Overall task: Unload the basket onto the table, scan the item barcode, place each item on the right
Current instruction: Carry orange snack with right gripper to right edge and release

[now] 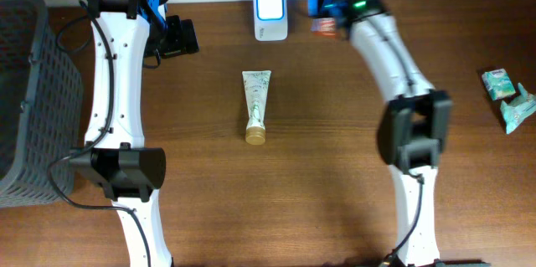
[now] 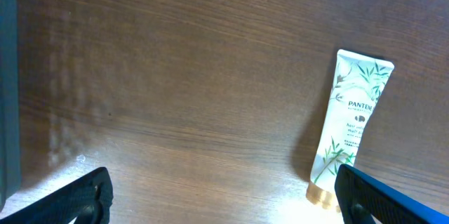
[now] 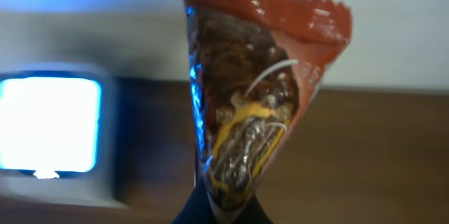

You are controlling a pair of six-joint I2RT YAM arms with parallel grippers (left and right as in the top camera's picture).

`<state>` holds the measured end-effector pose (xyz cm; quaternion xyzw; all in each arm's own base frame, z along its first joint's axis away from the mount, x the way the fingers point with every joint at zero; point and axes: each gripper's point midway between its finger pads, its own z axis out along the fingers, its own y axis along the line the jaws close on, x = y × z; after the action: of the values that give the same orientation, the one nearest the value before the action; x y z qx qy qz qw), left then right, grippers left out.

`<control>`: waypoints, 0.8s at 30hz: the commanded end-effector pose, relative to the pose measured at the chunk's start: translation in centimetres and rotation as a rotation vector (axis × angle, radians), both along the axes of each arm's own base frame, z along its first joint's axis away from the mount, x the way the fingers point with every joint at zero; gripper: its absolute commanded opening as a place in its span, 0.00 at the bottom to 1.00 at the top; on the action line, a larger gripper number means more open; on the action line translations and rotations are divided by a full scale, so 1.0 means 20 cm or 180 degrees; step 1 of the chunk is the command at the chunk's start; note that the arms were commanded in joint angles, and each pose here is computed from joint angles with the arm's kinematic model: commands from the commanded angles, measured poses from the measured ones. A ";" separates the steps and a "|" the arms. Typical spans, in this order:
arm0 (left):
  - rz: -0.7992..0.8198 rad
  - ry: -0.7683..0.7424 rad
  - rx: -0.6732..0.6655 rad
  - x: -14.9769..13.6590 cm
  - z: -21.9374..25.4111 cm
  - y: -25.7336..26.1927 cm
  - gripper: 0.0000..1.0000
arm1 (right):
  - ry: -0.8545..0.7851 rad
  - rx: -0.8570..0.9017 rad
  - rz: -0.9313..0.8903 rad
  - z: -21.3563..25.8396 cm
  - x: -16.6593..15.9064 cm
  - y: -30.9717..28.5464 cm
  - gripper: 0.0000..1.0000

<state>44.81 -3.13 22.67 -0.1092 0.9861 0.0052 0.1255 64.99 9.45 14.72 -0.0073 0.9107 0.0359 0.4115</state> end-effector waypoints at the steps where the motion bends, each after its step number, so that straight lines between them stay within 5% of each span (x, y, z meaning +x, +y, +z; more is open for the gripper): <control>1: 0.0001 -0.0066 0.0017 0.00 0.04 0.01 0.99 | 0.0149 -0.0533 -0.1047 0.17 -0.13 -0.73 0.04; 10: 0.0001 -0.0066 0.0017 0.00 0.04 0.01 0.99 | 0.1232 -0.0536 -0.2155 -0.10 -0.69 -1.75 0.06; 12: 0.0001 -0.0066 0.0017 0.00 0.04 0.01 0.99 | 0.1287 -0.0316 -0.2164 -0.14 -0.74 -1.82 0.17; 16: 0.0001 -0.0066 0.0017 0.00 0.04 0.01 0.99 | 0.1394 0.0078 -0.2136 -0.24 -0.83 -1.88 0.18; 18: 0.0001 -0.0066 0.0017 0.00 0.04 0.01 0.99 | 0.1461 0.0150 -0.2152 -0.29 -0.86 -1.90 0.55; 19: 0.0001 -0.0066 0.0017 0.00 0.04 0.01 0.99 | 0.1492 0.0155 -0.2150 -0.31 -0.87 -1.89 0.48; 24: 0.0001 -0.0067 0.0017 0.00 0.04 0.01 0.99 | 0.1493 0.0463 -0.1799 -0.32 -0.79 -1.70 0.47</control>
<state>44.80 -3.14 22.67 -0.1092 0.9861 0.0051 0.1254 47.36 -28.14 7.51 0.3069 0.9336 -0.0770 0.1681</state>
